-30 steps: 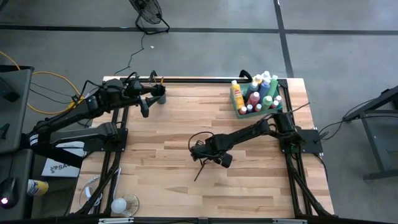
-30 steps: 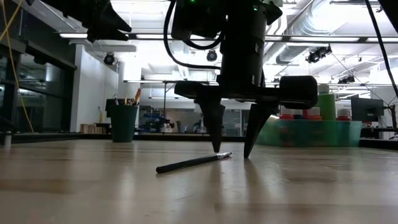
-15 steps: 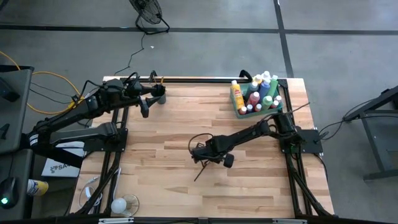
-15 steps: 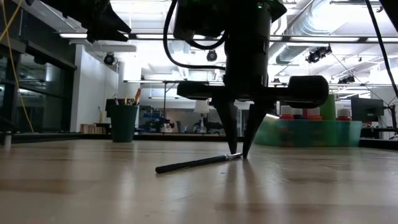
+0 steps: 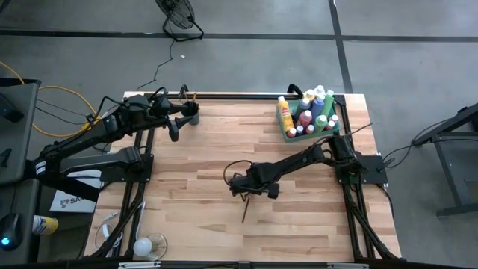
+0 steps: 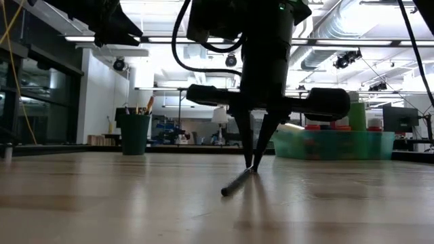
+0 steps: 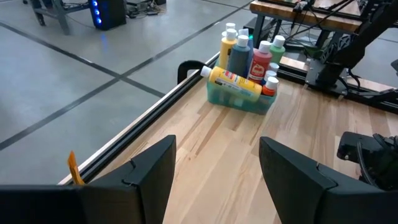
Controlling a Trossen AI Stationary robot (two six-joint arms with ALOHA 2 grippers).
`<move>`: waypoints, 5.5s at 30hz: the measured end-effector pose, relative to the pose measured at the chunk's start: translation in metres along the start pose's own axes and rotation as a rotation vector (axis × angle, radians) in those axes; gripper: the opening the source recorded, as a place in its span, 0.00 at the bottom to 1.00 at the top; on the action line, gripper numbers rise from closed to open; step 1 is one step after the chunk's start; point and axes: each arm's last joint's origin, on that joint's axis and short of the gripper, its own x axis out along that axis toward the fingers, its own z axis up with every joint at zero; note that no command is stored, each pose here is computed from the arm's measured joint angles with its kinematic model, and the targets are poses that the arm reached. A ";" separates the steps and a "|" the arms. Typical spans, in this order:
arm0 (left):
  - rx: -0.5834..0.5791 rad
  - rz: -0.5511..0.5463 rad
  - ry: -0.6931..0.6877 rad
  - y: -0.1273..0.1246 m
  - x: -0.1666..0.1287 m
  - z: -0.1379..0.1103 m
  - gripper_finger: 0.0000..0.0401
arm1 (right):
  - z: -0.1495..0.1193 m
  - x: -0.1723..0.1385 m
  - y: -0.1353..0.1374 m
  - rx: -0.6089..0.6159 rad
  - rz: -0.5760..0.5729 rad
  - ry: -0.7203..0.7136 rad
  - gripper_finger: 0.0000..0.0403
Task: Pick & Place Paint Supplies
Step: Put the silver paintbrush into the blue cup, then return to Home Position
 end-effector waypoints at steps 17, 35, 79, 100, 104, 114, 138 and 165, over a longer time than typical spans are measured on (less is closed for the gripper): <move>-0.074 -0.111 0.006 -0.004 0.013 0.002 0.56 | 0.063 -0.146 0.022 -0.452 0.483 -0.448 0.01; -0.324 -0.566 -0.180 -0.017 0.076 0.029 0.78 | 0.150 -0.258 0.050 -1.010 1.060 -0.776 0.01; -0.308 -0.491 -0.287 -0.016 0.109 0.047 0.02 | 0.202 -0.243 0.070 -1.138 1.251 -0.663 0.11; -0.167 0.545 -0.125 0.013 0.098 0.019 0.02 | 0.237 -0.247 0.044 -1.094 1.092 -0.515 0.84; -0.156 0.659 -0.089 0.016 0.096 0.014 0.02 | 0.237 -0.247 0.044 -1.099 1.083 -0.510 0.85; -0.193 0.852 0.003 0.021 0.094 -0.003 0.02 | 0.237 -0.246 0.044 -1.120 1.076 -0.528 0.84; -0.275 0.869 0.049 0.026 0.110 -0.049 0.50 | 0.237 -0.242 0.042 -1.142 1.037 -0.504 0.84; -0.180 0.035 -0.083 0.001 -0.010 0.013 0.66 | 0.164 -0.241 -0.042 -1.186 1.018 -0.541 0.84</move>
